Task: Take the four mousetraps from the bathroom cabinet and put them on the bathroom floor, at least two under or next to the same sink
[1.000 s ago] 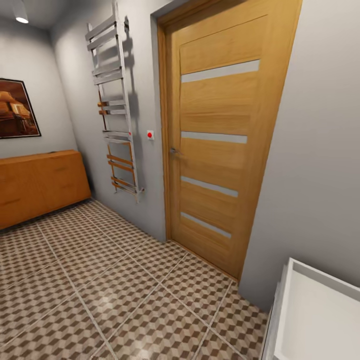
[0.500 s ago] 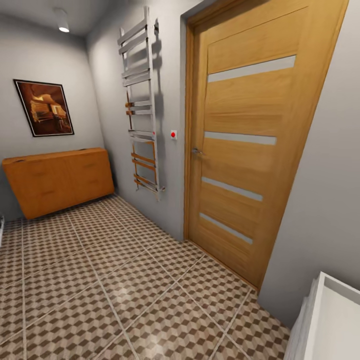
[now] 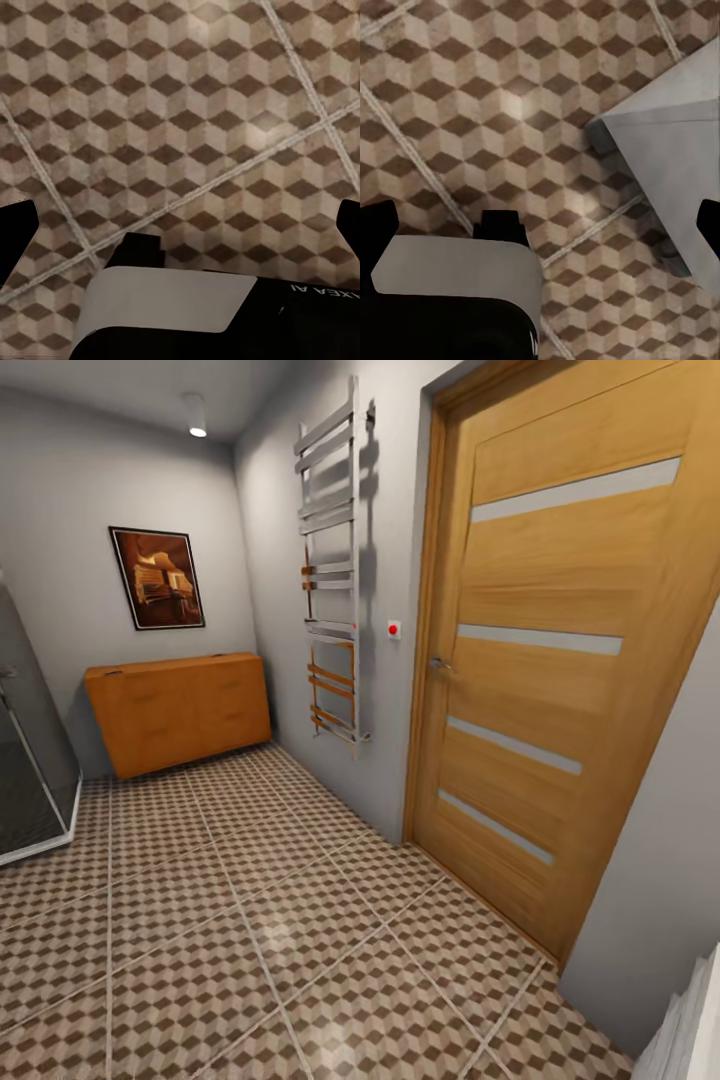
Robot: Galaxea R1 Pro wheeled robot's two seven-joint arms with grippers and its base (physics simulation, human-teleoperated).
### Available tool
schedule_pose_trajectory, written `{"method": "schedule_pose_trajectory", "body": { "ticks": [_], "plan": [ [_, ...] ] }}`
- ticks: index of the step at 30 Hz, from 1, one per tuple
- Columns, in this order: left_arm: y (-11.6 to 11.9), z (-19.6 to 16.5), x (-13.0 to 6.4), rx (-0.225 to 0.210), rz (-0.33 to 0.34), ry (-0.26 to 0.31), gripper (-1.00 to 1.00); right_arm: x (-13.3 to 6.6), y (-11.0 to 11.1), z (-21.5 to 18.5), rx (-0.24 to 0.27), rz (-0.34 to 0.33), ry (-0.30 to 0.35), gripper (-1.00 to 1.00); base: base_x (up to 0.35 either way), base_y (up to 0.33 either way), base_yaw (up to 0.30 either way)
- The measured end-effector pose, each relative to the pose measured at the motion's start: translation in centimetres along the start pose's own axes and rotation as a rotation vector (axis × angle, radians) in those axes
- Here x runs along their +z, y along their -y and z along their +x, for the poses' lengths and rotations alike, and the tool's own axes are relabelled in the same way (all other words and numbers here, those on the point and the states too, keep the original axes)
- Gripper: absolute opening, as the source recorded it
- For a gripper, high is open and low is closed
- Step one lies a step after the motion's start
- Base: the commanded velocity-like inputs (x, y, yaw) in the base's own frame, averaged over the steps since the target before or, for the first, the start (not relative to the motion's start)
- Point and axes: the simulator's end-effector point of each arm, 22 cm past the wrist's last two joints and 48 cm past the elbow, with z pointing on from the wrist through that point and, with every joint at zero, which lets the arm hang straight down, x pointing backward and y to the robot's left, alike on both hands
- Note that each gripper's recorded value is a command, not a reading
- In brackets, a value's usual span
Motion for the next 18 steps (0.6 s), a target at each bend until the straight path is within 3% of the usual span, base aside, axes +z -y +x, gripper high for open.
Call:
{"method": "schedule_pose_trajectory", "body": {
  "ticks": [18],
  "plan": [
    [0.0,-0.01,0.0,0.001,0.0,0.001,1.0,0.0,0.03,0.0,0.0,0.001,0.0,1.0,0.0,0.0,0.279]
  ]
}}
